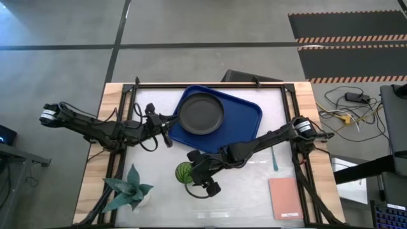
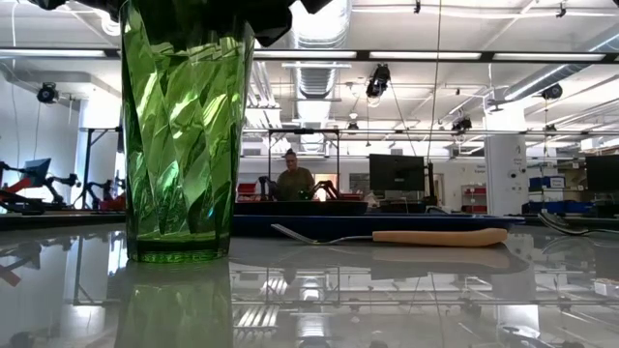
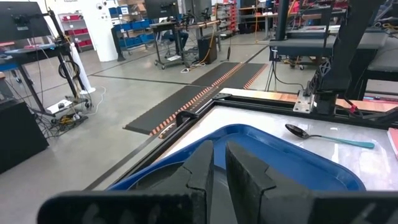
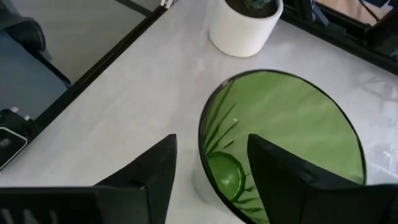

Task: Pick and place plate/cup/fork/spoon on tray
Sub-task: Put the green cup on the blue tray to the top right of the black plate

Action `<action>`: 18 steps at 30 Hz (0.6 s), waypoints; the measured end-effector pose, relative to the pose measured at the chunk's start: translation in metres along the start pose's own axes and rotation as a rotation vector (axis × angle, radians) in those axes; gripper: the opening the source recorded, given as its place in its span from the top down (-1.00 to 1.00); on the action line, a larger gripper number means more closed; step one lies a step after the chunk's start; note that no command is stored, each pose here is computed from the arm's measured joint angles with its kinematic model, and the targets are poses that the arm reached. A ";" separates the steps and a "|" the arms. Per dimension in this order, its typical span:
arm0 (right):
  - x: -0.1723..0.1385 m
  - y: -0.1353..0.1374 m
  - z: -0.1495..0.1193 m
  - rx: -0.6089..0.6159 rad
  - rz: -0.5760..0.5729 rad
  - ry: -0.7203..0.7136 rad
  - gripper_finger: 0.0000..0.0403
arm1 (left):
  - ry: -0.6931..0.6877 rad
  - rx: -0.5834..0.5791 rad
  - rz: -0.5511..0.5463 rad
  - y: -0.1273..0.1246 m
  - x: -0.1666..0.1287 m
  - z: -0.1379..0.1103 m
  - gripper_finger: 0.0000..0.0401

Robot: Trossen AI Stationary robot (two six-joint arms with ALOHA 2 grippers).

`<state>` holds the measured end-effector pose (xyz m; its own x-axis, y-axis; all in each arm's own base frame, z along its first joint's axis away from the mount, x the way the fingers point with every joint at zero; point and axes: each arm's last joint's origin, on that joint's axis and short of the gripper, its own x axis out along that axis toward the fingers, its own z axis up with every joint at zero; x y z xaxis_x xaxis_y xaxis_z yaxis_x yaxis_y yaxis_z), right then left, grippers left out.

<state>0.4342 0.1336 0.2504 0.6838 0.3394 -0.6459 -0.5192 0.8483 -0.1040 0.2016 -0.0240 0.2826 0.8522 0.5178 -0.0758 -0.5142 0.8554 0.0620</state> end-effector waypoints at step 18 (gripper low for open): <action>-0.001 0.001 0.000 -0.009 0.037 0.005 0.94 | -0.001 -0.001 0.000 0.000 0.000 0.000 0.88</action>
<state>0.4333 0.1340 0.2507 0.6615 0.3683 -0.6532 -0.5486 0.8316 -0.0867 0.2016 -0.0240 0.2825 0.8522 0.5177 -0.0752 -0.5143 0.8554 0.0614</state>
